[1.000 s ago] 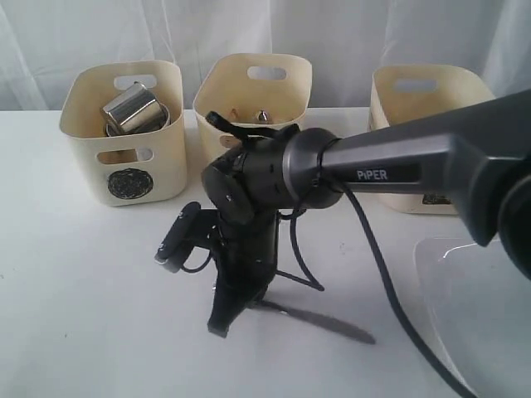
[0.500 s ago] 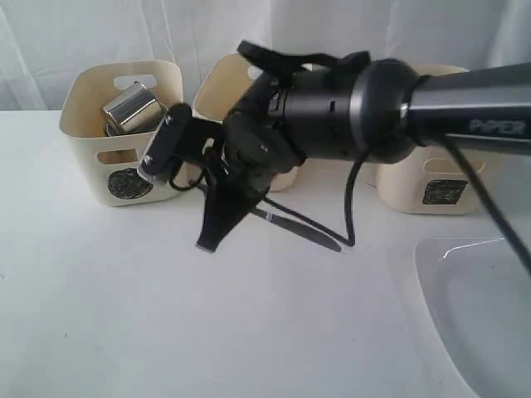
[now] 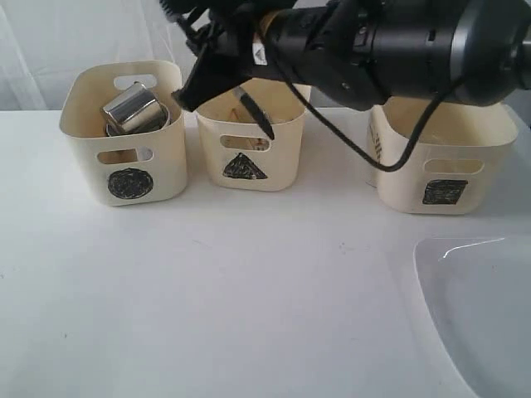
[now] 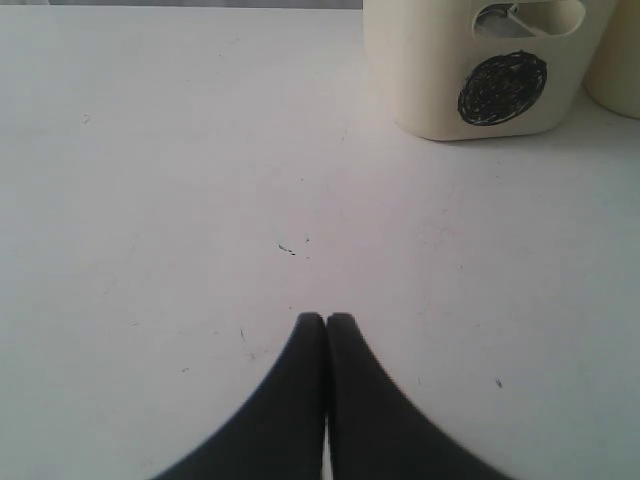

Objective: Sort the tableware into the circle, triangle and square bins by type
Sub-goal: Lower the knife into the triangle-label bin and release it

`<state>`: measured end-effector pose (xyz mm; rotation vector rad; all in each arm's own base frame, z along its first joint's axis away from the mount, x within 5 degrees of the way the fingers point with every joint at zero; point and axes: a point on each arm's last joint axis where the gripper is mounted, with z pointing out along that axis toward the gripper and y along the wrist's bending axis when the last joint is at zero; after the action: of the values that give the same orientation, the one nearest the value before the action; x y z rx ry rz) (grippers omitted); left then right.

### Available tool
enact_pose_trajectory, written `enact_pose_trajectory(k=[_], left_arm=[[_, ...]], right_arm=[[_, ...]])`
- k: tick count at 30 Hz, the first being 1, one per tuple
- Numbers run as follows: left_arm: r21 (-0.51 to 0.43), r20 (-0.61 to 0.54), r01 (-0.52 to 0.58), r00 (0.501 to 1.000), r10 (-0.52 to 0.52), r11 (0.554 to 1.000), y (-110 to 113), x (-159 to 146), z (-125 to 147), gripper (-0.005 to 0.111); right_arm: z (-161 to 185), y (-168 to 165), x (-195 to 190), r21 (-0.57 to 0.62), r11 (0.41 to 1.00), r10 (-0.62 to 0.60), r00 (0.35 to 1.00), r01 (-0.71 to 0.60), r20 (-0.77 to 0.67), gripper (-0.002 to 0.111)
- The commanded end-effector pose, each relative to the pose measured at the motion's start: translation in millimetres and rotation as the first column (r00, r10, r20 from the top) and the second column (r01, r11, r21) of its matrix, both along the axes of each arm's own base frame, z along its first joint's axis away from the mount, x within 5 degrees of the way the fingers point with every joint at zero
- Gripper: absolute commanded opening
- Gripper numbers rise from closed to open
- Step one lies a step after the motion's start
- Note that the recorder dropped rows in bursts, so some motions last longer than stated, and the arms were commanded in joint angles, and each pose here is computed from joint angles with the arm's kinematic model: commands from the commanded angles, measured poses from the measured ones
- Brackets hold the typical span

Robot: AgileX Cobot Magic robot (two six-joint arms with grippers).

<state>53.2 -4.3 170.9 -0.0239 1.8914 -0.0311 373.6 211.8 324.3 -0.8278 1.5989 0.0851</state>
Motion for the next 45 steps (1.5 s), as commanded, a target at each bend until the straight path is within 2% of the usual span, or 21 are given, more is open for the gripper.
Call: enact_pose_trajectory(k=[1,7,12,16,21,24,27,32,35,41,45], left_arm=[[-0.003,0.002,0.006,1.0,-0.006,1.0,0,0,-1,0.0],[-0.003,0.002,0.006,1.0,-0.006,1.0,0,0,-1,0.0],[-0.003,0.002,0.006,1.0,-0.006,1.0,0,0,-1,0.0],[-0.003,0.002,0.006,1.0,-0.006,1.0,0,0,-1,0.0],[-0.003,0.002,0.006,1.0,-0.006,1.0,0,0,-1,0.0],[-0.003,0.002,0.006,1.0,-0.006,1.0,0,0,-1,0.0],[-0.003,0.002,0.006,1.0,-0.006,1.0,0,0,-1,0.0],[-0.003,0.002,0.006,1.0,-0.006,1.0,0,0,-1,0.0],[-0.003,0.002,0.006,1.0,-0.006,1.0,0,0,-1,0.0],[-0.003,0.002,0.006,1.0,-0.006,1.0,0,0,-1,0.0],[-0.003,0.002,0.006,1.0,-0.006,1.0,0,0,-1,0.0]], right_arm=[[15,-24,16,0.218,0.975,-0.046,0.997,0.031,0.066,0.0],[7,-41,36,0.383,0.921,-0.119,0.986,0.067,0.114,0.0],[-18,-46,56,0.431,0.898,-0.174,0.97,0.086,0.169,0.0],[-48,-49,69,0.427,0.893,-0.233,0.956,0.139,0.176,0.0],[-90,-58,85,0.407,0.879,-0.302,0.951,0.248,0.073,0.0],[-102,-60,89,0.386,0.883,-0.305,0.951,0.268,0.038,0.002],[-103,-60,91,0.373,0.885,-0.304,0.953,0.278,0.012,0.011],[-94,-59,95,0.382,0.883,-0.302,0.953,0.272,0.02,0.034],[-90,-58,97,0.38,0.884,-0.3,0.954,0.273,0.013,0.044],[-76,-58,93,0.376,0.885,-0.296,0.955,0.273,0.004,0.045],[-47,-61,83,0.38,0.886,-0.29,0.957,0.267,0.003,0.044]])
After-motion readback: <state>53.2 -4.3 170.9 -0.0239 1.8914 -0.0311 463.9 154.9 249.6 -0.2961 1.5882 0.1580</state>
